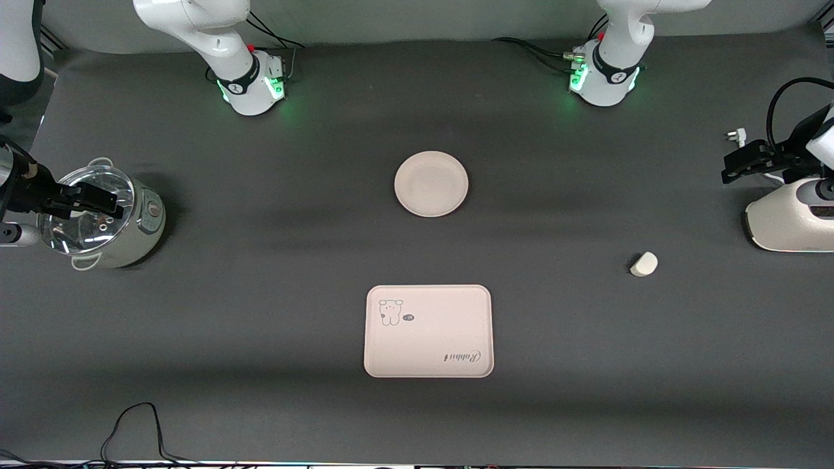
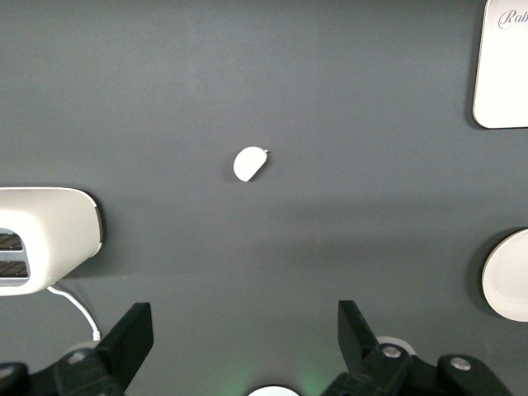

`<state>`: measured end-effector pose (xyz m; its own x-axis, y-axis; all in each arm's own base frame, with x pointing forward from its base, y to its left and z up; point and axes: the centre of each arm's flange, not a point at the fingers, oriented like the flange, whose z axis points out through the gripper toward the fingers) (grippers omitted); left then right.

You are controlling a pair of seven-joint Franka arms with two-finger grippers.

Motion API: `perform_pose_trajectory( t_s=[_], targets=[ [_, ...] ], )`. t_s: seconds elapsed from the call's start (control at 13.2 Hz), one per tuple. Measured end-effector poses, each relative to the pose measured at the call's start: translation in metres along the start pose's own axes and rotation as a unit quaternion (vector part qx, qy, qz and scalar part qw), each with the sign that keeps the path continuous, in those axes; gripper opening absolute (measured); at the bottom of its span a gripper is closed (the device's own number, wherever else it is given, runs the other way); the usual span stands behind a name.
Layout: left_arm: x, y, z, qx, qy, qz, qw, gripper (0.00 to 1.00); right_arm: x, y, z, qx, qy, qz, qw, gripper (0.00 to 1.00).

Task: Place bun in plate and plate on tray
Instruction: 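Move the left gripper toward the small white bun, then lower the left gripper and grasp the white bun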

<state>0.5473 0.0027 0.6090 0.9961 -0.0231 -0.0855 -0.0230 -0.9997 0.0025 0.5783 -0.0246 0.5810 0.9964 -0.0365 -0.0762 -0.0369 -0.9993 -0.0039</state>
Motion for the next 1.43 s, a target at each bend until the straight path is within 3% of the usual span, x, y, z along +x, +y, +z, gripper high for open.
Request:
perform_pose_trajectory(
  t_s=[0.45, 0.75, 0.91, 1.06, 1.43],
  targets=[
    [0.017, -0.002, 0.022, 0.003, 0.003, -0.002, 1.0, 1.0, 0.0, 0.0, 0.001, 0.0, -0.001, 0.0, 1.0, 1.0],
    [0.082, -0.007, 0.133, 0.022, -0.014, 0.003, 1.0, 1.0, 0.0, 0.0, 0.001, 0.0, -0.001, 0.0, 1.0, 1.0],
    [0.104, -0.007, 0.202, 0.029, 0.009, 0.013, 0.999, 1.0, 0.0, 0.0, 0.002, 0.0, -0.002, 0.0, 1.0, 1.0],
    [0.102, -0.007, 0.267, 0.029, 0.034, 0.019, 0.999, 1.0, 0.0, 0.0, 0.002, 0.0, -0.002, 0.0, 1.0, 1.0],
    [0.069, -0.003, 0.369, 0.029, 0.033, 0.044, 0.998, 1.0, 0.0, 0.0, 0.004, 0.0, -0.004, 0.0, 1.0, 1.0]
  ],
)
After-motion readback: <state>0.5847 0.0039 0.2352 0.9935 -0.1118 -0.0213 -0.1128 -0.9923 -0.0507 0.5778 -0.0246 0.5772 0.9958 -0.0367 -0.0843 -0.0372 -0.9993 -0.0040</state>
